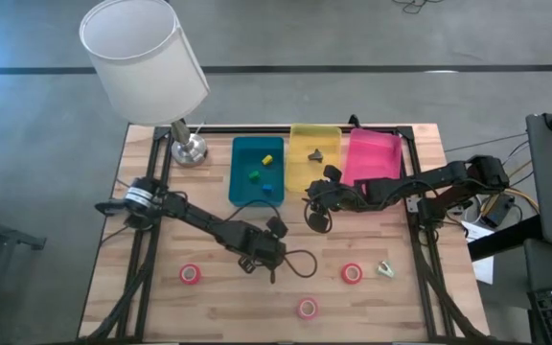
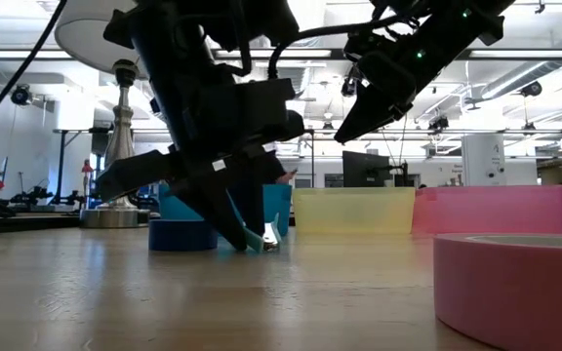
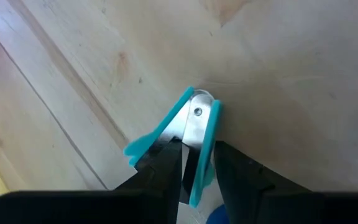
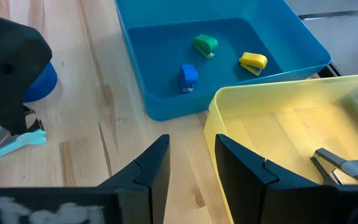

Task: Pick and place Stapler, Stapler remover, tape
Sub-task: Put the blue staple remover into the yellow bin

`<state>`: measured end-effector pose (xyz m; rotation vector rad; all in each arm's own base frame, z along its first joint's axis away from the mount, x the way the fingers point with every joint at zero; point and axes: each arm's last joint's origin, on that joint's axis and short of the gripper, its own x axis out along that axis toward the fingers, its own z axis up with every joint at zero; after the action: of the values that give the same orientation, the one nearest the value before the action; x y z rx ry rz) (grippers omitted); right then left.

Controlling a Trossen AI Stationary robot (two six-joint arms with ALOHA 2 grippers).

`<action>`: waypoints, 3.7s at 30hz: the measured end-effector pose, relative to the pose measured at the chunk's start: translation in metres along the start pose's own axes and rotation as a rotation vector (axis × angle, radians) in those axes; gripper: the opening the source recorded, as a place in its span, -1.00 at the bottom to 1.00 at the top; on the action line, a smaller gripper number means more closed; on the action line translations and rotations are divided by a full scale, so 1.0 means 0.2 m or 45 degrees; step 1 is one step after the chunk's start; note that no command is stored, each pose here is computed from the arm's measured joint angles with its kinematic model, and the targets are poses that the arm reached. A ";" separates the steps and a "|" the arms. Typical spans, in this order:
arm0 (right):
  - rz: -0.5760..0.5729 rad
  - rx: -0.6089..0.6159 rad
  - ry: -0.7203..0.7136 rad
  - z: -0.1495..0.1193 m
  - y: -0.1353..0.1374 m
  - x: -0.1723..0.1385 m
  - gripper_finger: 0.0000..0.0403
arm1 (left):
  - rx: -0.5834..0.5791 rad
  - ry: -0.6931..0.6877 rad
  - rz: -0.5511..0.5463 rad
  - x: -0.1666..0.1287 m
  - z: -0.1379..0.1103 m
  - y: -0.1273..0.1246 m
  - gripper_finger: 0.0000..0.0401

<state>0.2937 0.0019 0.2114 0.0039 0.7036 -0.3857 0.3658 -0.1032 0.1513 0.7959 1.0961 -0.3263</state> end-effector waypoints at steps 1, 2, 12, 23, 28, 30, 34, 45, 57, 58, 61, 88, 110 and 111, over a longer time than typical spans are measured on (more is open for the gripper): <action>0.000 0.000 0.000 0.00 0.00 0.00 -0.38 | -0.001 0.000 0.001 0.00 -0.01 0.00 -0.50; 0.000 0.000 0.000 0.00 0.00 0.00 -0.38 | 0.000 0.001 0.000 0.01 -0.01 -0.01 -0.50; 0.000 0.000 0.000 0.00 0.00 0.00 -0.45 | 0.015 -0.030 0.016 0.01 0.00 0.00 -0.75; -0.014 -0.025 0.088 -0.02 -0.02 -0.05 -0.44 | 0.044 -0.068 0.169 -0.07 0.08 0.08 -0.74; -0.037 0.076 0.233 -0.03 -0.05 -0.21 -0.49 | 0.020 -0.003 0.346 -0.11 0.09 0.18 -0.80; -0.026 0.105 0.201 -0.04 -0.05 -0.30 -0.51 | 0.002 0.023 0.420 -0.13 0.10 0.24 -0.80; 0.024 0.104 0.122 -0.11 -0.04 -0.43 -0.52 | -0.031 0.023 0.519 -0.13 0.07 0.37 -0.74; 0.146 0.205 0.081 -0.34 -0.08 -0.56 -0.53 | -0.459 -0.228 0.680 -0.06 -0.24 0.87 -0.74; 0.165 0.146 0.043 -0.34 -0.09 -0.57 -0.53 | -1.159 -0.592 0.446 0.03 -0.48 1.06 -0.74; 0.168 0.149 0.037 -0.34 -0.09 -0.57 -0.53 | -1.196 -0.600 0.436 0.04 -0.48 1.07 -0.74; 0.169 0.146 0.035 -0.34 -0.09 -0.57 -0.53 | -1.317 -0.583 0.392 0.11 -0.50 1.06 -0.74; 0.169 0.134 0.032 -0.34 -0.09 -0.57 -0.53 | -1.516 -0.456 0.408 0.26 -0.58 1.04 -0.73; 0.169 0.135 0.030 -0.34 -0.09 -0.57 -0.53 | -1.561 -0.459 0.296 0.24 -0.64 1.09 -0.43; 0.169 0.135 0.030 -0.34 -0.09 -0.57 -0.53 | -1.562 -0.458 0.296 0.24 -0.64 1.09 -0.43</action>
<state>0.1667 0.0339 0.2339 0.1549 0.7016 -0.2952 0.4335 0.1452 0.1704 -0.2401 0.6570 0.3910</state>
